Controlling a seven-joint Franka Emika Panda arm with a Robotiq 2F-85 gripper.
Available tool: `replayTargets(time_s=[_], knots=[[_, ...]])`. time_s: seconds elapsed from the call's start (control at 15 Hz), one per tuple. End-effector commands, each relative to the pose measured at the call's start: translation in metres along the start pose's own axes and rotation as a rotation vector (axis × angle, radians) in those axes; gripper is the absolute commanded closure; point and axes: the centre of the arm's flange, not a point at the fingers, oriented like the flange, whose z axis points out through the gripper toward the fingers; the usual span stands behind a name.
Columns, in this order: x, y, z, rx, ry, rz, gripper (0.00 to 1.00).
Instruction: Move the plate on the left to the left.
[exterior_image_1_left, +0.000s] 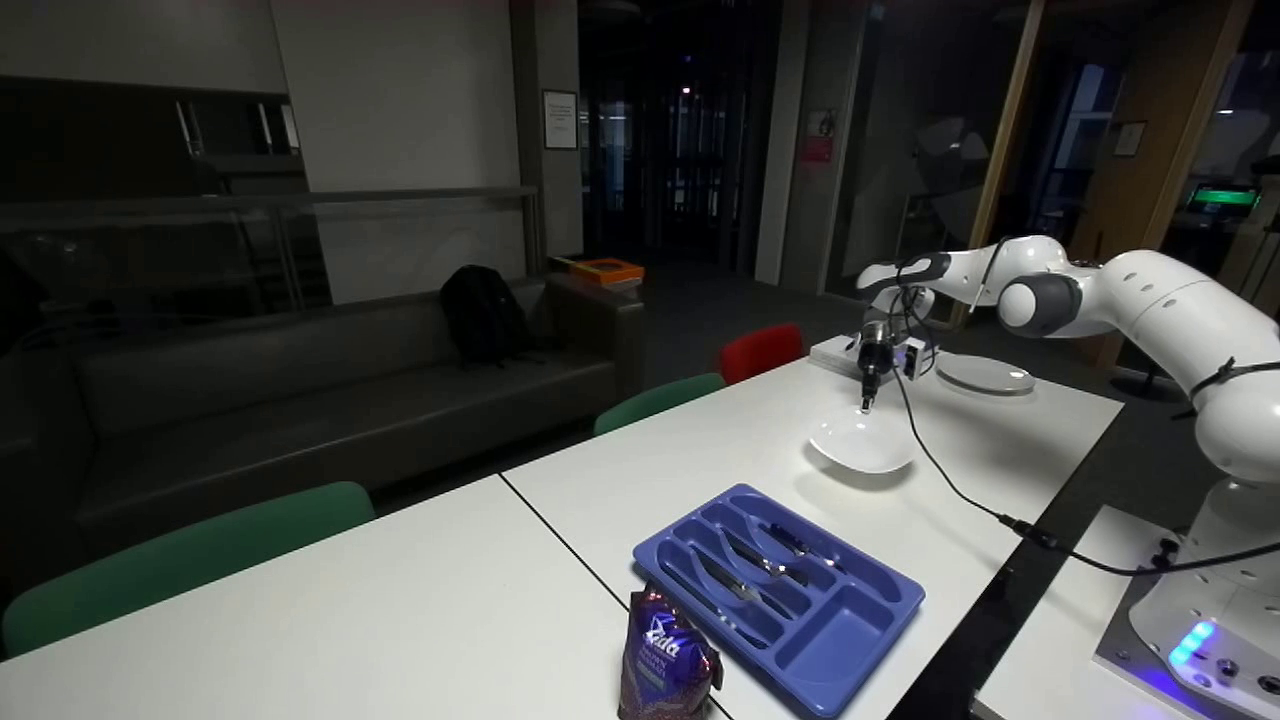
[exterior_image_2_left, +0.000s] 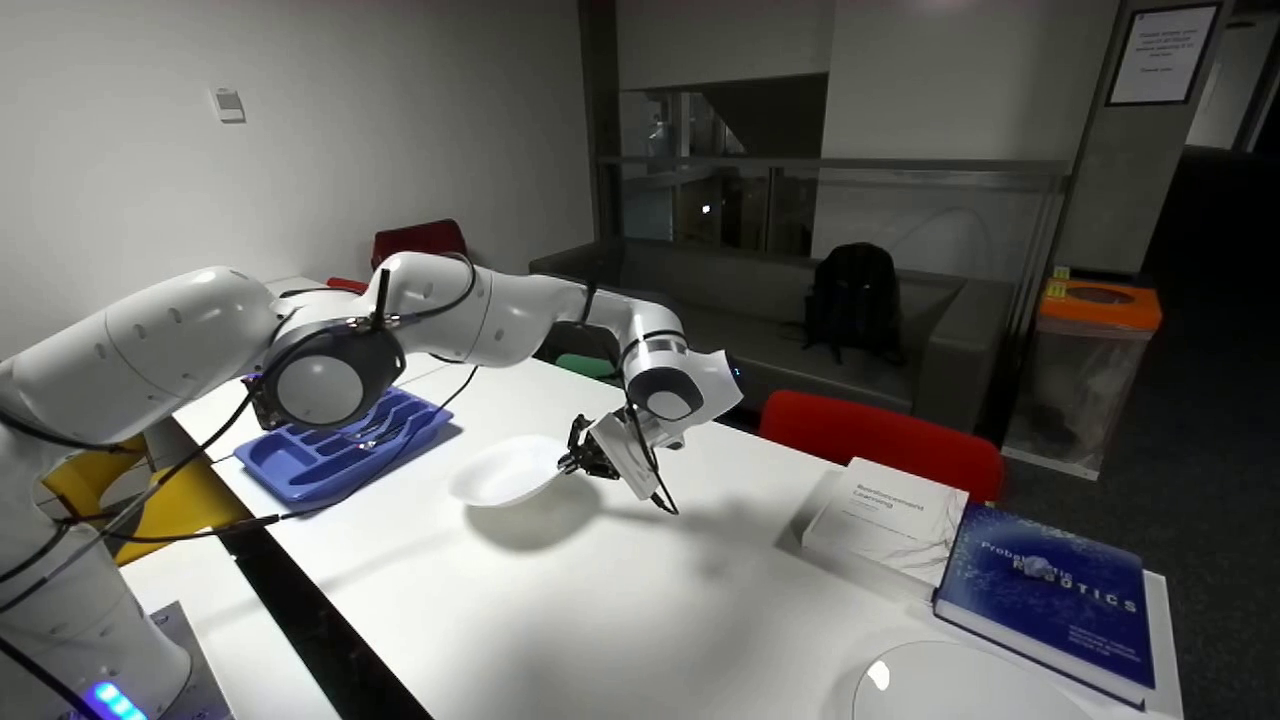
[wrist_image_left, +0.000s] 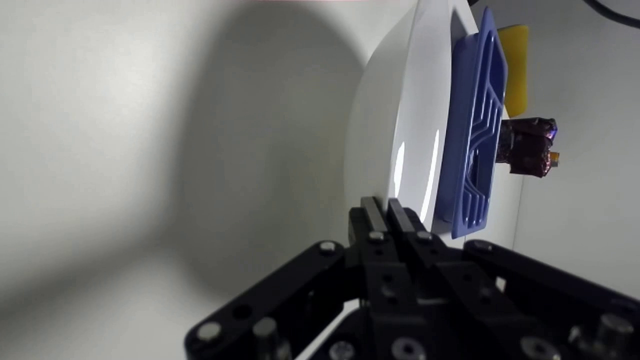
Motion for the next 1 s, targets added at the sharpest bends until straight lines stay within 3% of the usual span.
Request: replayTargets(time_s=[0.0, 0.27, 0.6, 0.93], knots=[[0.015, -0.006, -0.007, 0.014, -0.025, -0.008, 0.99], [0.025, -0.010, 0.002, 0.030, 0.008, 0.002, 0.99], [0.034, -0.010, 0.011, 0.076, 0.115, 0.046, 0.99], [0.044, -0.006, 0.019, 0.070, 0.192, 0.071, 0.99]])
